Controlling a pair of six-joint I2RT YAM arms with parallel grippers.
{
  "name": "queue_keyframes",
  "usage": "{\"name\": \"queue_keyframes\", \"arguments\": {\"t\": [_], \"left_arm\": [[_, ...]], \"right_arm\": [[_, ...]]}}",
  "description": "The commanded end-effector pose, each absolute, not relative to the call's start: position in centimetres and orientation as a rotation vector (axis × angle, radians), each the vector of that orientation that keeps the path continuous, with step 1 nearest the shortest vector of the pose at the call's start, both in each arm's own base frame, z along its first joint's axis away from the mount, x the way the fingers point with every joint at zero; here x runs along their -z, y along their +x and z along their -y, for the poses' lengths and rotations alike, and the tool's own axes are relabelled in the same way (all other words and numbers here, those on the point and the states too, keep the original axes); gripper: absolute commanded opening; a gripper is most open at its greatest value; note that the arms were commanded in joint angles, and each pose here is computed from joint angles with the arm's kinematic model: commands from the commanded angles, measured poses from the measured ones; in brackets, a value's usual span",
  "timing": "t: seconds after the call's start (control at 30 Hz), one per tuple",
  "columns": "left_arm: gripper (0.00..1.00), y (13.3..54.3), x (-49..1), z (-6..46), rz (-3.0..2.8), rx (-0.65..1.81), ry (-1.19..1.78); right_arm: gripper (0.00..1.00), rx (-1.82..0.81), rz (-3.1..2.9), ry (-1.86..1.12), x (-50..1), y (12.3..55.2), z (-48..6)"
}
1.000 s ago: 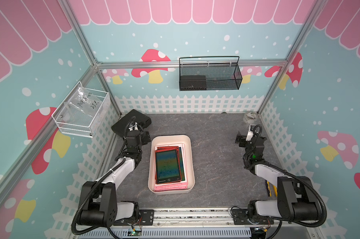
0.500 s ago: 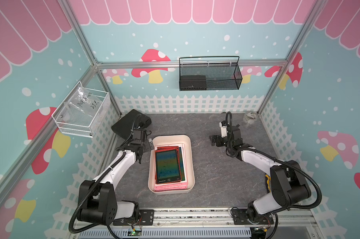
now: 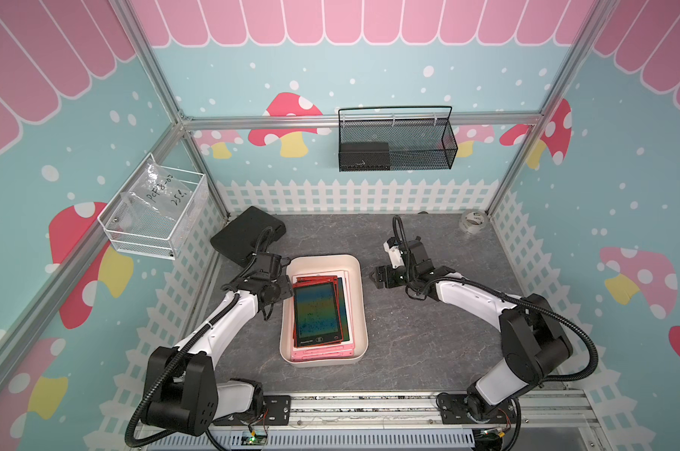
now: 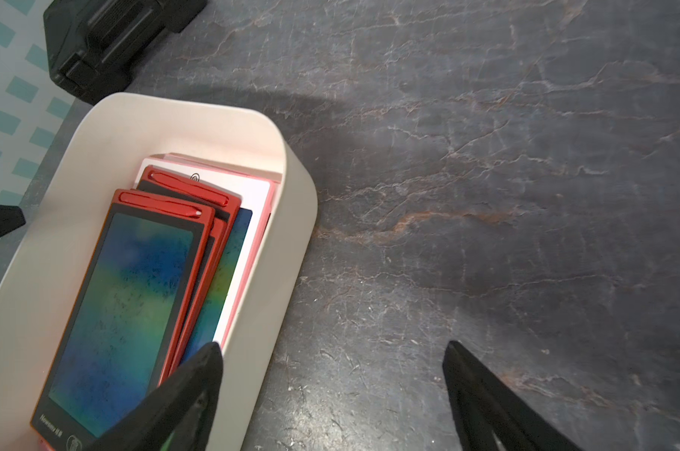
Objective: Take out the writing tablet from the storage box
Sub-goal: Move the storage box to the center of the board.
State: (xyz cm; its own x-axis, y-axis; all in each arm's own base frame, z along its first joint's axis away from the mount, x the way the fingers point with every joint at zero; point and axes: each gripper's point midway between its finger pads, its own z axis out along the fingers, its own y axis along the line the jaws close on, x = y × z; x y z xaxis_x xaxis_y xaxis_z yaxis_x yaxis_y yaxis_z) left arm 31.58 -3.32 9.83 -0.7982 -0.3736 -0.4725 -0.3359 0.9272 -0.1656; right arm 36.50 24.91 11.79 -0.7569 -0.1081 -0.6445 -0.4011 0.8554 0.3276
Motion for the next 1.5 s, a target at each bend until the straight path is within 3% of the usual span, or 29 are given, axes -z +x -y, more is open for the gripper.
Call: {"name": "queue_keyframes", "arguments": {"t": [0.0,0.23,0.57,0.93,1.2,1.47], "left_arm": [[0.62,30.5,-9.1,4.1,-2.600,0.155,-0.528],[0.58,29.7,-7.8,4.4,-2.621,0.140,-0.514],[0.31,29.4,-6.9,4.8,-2.645,0.134,-0.498],[0.16,28.9,-5.6,6.9,-2.684,0.181,-0.435],[0.13,29.8,-5.1,10.9,-2.700,0.256,-0.347],[0.10,32.9,-6.5,16.7,-2.659,0.331,-0.231]], "right_arm": [[0.89,-0.623,-2.422,-0.399,-11.4,35.4,-26.8],[0.89,-0.596,-2.446,-0.424,-10.7,34.6,-28.3],[0.78,-0.476,-2.517,-0.467,-8.4,34.2,-29.9],[0.46,-0.262,-2.578,-0.427,-6.3,35.0,-28.3],[0.29,-0.121,-2.604,-0.441,-5.5,36.2,-26.9],[0.24,-0.057,-2.648,-0.326,-4.9,38.7,-20.8]]}}
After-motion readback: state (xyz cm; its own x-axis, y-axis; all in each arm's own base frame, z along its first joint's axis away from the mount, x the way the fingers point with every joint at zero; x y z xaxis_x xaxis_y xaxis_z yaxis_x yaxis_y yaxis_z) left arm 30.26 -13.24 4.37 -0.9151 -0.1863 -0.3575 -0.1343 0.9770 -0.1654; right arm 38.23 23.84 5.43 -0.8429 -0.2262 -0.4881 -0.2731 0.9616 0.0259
